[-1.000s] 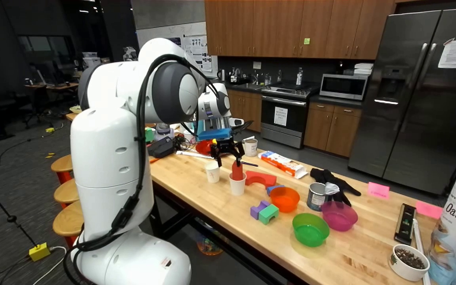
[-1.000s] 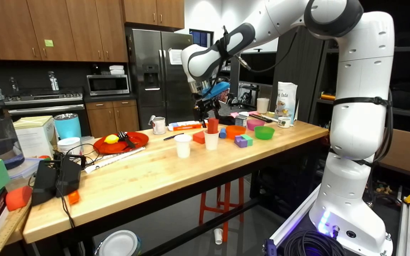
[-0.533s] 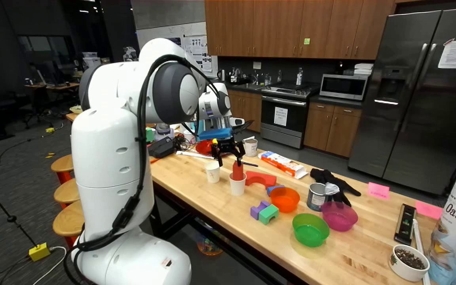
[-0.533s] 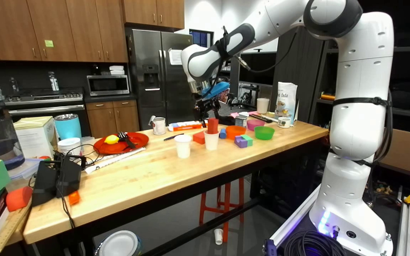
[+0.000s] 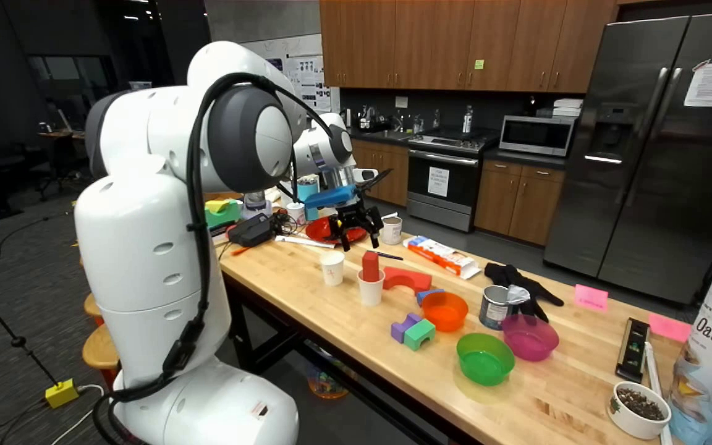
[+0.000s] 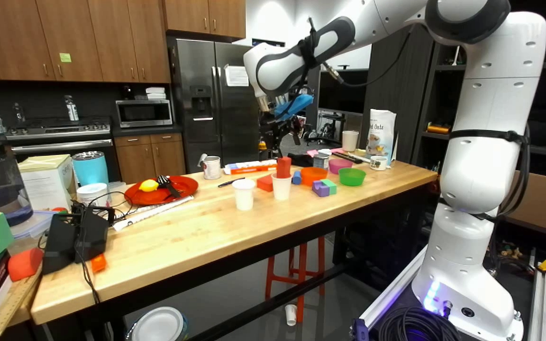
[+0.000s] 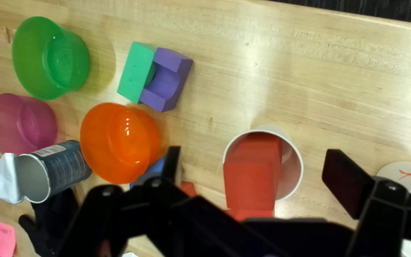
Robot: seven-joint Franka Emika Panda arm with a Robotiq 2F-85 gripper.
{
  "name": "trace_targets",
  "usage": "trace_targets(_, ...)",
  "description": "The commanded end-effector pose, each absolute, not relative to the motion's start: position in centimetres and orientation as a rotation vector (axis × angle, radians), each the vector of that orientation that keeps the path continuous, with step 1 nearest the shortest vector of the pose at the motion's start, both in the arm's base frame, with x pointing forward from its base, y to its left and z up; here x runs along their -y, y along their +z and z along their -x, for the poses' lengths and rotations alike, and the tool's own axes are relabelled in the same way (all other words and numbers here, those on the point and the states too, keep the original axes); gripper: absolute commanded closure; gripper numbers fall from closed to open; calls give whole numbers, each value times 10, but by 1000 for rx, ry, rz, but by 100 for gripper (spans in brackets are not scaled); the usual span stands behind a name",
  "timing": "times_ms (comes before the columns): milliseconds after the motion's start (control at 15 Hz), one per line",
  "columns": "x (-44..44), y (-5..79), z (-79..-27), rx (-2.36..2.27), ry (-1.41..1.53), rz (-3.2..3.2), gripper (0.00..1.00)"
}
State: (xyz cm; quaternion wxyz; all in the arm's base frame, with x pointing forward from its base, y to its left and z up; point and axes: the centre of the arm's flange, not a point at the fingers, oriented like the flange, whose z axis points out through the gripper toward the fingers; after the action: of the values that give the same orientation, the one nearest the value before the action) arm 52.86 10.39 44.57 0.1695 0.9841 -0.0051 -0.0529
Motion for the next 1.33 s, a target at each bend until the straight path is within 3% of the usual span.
trace_targets(0,-100,442,-522,14,-125,-2826,0)
trace_targets(1200,-88,401,-550,-50,25,-2907,0)
trace_targets(1267,-87,399,-551,-56,23,-2916,25)
